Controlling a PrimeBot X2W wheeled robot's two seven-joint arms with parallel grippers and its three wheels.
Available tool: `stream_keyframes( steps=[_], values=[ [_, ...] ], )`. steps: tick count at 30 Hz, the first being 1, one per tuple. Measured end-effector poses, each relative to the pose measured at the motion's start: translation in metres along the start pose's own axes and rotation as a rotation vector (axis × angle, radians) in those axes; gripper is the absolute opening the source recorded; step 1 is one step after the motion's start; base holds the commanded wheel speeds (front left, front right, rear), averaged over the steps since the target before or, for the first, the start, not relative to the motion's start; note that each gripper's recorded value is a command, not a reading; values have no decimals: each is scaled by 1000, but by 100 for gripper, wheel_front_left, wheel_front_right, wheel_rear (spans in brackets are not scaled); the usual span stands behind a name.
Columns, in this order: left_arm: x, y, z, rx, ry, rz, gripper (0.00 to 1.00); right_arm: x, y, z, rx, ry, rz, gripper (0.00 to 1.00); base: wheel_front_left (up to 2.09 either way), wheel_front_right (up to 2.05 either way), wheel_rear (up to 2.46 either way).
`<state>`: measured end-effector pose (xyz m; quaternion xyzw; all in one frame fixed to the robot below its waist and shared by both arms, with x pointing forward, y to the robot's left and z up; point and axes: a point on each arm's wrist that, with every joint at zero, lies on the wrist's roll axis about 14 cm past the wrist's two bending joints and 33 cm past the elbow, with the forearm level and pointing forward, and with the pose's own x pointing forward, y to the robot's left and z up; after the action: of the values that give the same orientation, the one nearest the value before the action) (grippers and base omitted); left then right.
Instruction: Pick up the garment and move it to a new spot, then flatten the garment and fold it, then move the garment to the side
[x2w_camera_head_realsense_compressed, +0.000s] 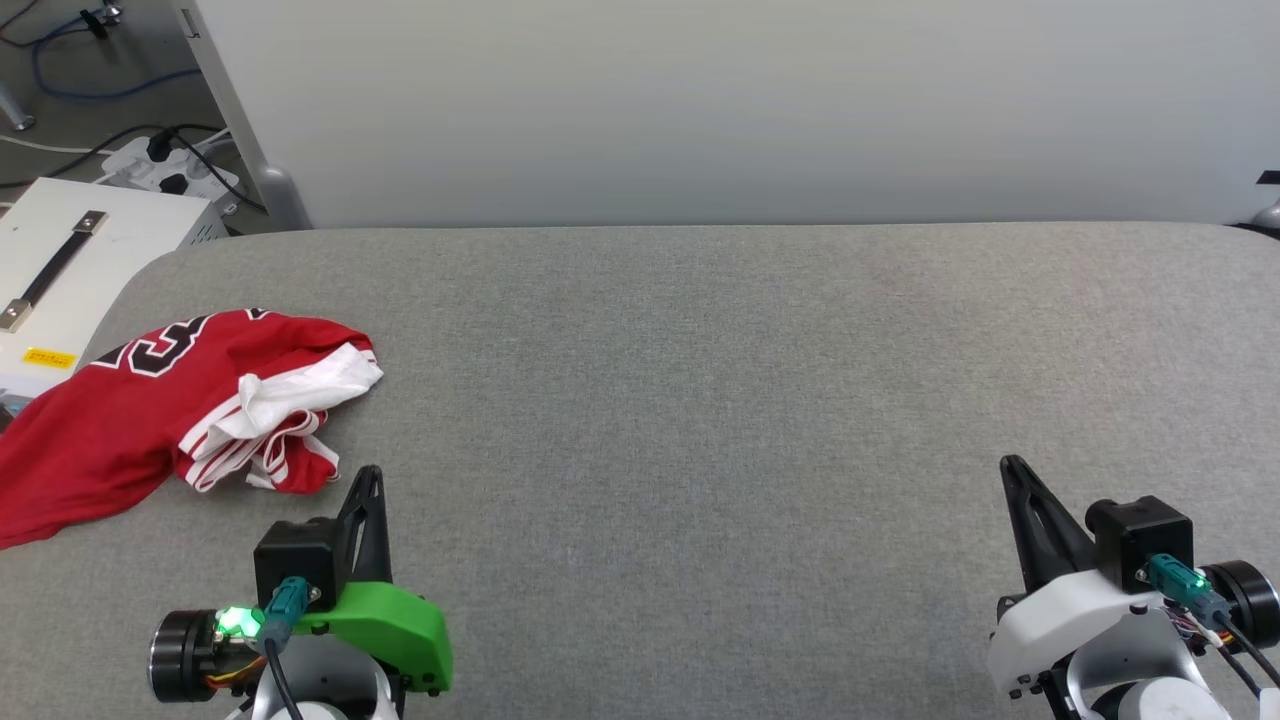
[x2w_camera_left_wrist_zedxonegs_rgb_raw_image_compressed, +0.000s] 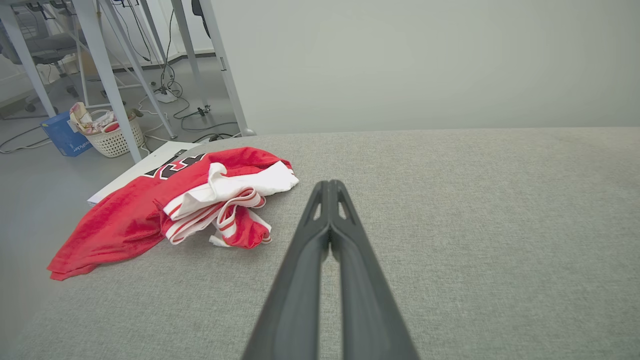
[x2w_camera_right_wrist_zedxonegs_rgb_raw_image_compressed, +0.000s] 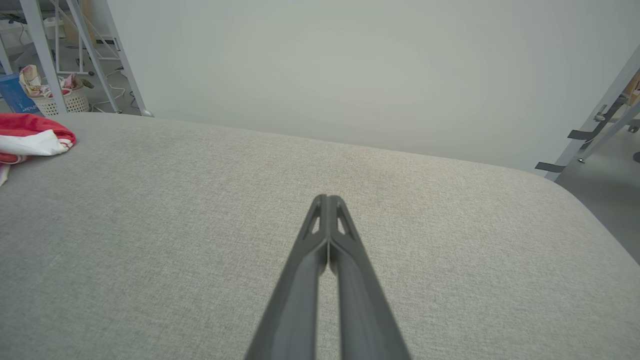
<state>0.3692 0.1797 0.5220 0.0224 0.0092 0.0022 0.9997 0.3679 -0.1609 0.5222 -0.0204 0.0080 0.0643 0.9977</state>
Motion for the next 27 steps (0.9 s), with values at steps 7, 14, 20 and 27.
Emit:
stream_keyframes(
  steps=[7, 14, 20, 27],
  values=[
    [0, 0, 0, 0, 0, 0, 0, 0, 0, 0, 0, 0, 0, 0, 0, 0, 0],
    [0, 0, 0, 0, 0, 0, 0, 0, 0, 0, 0, 0, 0, 0, 0, 0, 0],
    [0, 0, 0, 0, 0, 0, 0, 0, 0, 0, 0, 0, 0, 0, 0, 0, 0],
    [0, 0, 0, 0, 0, 0, 0, 0, 0, 0, 0, 0, 0, 0, 0, 0, 0]
  ],
)
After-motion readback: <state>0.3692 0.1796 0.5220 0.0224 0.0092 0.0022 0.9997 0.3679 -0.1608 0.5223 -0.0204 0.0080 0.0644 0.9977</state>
